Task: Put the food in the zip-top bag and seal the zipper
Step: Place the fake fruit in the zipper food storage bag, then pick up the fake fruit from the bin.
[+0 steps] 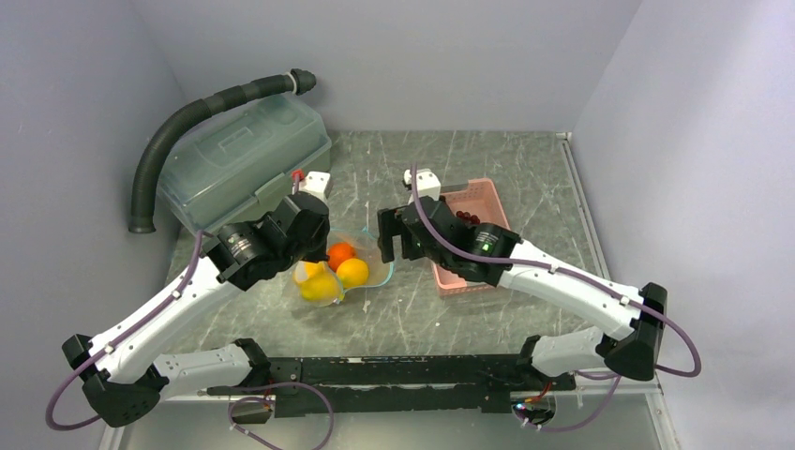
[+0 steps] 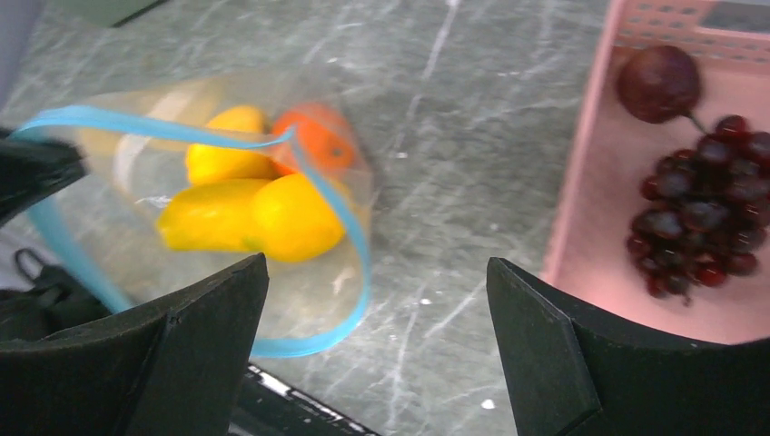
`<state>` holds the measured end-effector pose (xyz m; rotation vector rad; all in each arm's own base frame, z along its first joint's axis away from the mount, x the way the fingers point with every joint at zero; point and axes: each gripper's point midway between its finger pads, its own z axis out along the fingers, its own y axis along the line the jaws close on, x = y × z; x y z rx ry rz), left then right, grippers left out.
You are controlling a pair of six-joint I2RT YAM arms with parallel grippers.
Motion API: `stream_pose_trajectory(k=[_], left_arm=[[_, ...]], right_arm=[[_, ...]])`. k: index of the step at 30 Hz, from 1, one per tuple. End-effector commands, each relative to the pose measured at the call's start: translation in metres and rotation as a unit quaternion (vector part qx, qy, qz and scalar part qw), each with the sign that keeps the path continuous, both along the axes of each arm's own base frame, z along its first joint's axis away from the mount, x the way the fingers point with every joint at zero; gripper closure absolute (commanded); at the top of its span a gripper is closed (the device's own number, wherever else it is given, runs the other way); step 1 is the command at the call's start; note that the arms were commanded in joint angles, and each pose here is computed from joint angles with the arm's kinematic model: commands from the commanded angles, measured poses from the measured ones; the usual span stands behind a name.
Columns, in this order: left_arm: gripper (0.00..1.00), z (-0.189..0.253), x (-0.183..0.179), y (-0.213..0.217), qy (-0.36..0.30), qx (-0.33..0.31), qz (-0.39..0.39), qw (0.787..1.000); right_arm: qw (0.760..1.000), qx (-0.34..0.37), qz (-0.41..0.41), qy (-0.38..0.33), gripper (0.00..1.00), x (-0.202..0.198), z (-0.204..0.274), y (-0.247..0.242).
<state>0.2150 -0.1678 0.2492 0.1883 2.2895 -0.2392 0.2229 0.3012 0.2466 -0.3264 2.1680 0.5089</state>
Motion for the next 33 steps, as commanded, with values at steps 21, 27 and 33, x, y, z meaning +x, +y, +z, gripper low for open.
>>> stream_pose_trajectory(k=[21, 27, 33], left_arm=[[0.91, 0.010, 0.003, -0.004, -0.016, -0.013, -0.005, 1.000], [0.91, 0.011, 0.003, -0.004, -0.014, -0.012, -0.006, 1.000], [0.91, 0.012, 0.002, -0.002, -0.015, -0.012, -0.004, 1.000]], right_arm=[[0.963, -0.093, -0.240, 0.072, 0.02, 0.093, -0.078, -0.150], [0.956, -0.093, -0.258, 0.106, 0.01, 0.114, -0.105, -0.161], [0.948, -0.096, -0.265, 0.149, 0.01, 0.130, -0.141, -0.165]])
